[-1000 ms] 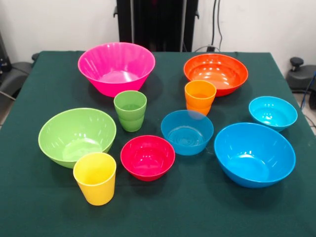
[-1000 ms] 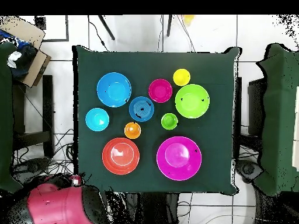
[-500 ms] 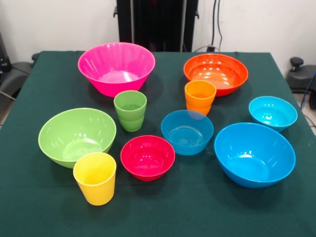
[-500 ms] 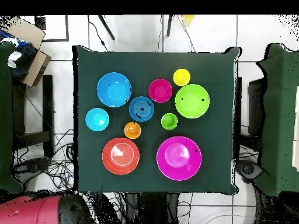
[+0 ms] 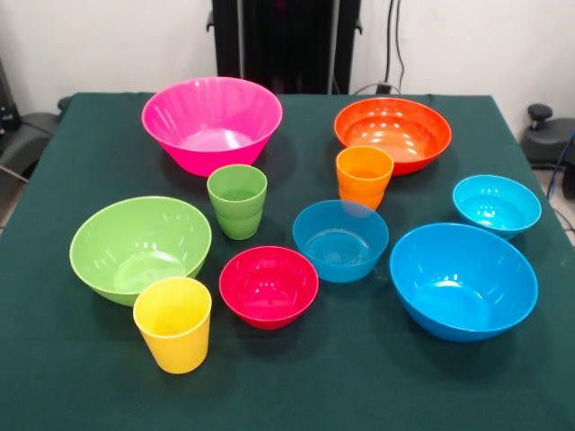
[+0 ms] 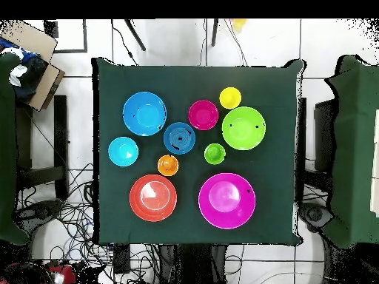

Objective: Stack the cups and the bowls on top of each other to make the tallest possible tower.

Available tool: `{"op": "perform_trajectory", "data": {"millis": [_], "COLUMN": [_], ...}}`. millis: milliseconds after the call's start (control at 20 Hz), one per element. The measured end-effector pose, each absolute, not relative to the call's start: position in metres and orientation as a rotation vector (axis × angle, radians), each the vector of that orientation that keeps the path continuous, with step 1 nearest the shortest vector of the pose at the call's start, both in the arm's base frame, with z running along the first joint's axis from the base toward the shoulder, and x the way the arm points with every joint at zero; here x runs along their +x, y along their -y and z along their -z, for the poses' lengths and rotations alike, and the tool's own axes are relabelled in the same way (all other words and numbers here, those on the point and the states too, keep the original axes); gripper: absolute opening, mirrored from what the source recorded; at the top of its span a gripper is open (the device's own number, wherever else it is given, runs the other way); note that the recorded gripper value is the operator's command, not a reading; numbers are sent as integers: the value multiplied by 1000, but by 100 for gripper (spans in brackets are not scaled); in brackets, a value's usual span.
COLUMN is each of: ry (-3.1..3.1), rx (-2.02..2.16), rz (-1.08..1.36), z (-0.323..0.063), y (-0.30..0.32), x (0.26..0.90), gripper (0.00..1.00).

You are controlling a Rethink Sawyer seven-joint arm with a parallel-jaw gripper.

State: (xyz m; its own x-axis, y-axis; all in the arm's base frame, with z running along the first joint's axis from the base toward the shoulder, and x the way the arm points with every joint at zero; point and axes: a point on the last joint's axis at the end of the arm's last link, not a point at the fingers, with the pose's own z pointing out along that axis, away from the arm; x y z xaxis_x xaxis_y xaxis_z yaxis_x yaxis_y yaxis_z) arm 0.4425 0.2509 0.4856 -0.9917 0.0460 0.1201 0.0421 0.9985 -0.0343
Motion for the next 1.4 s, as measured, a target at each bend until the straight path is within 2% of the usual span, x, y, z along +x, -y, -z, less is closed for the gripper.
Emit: {"op": "perform_trajectory", "data": {"millis": [250, 600, 1400], "ry": [3184, 3405, 3233], "rx": [-79, -111, -311], "rz": [0, 52, -7], "z": [-467, -412, -332], "y": [-250, -240, -222], "x": [458, 482, 489], "gripper": [100, 100, 100]}}
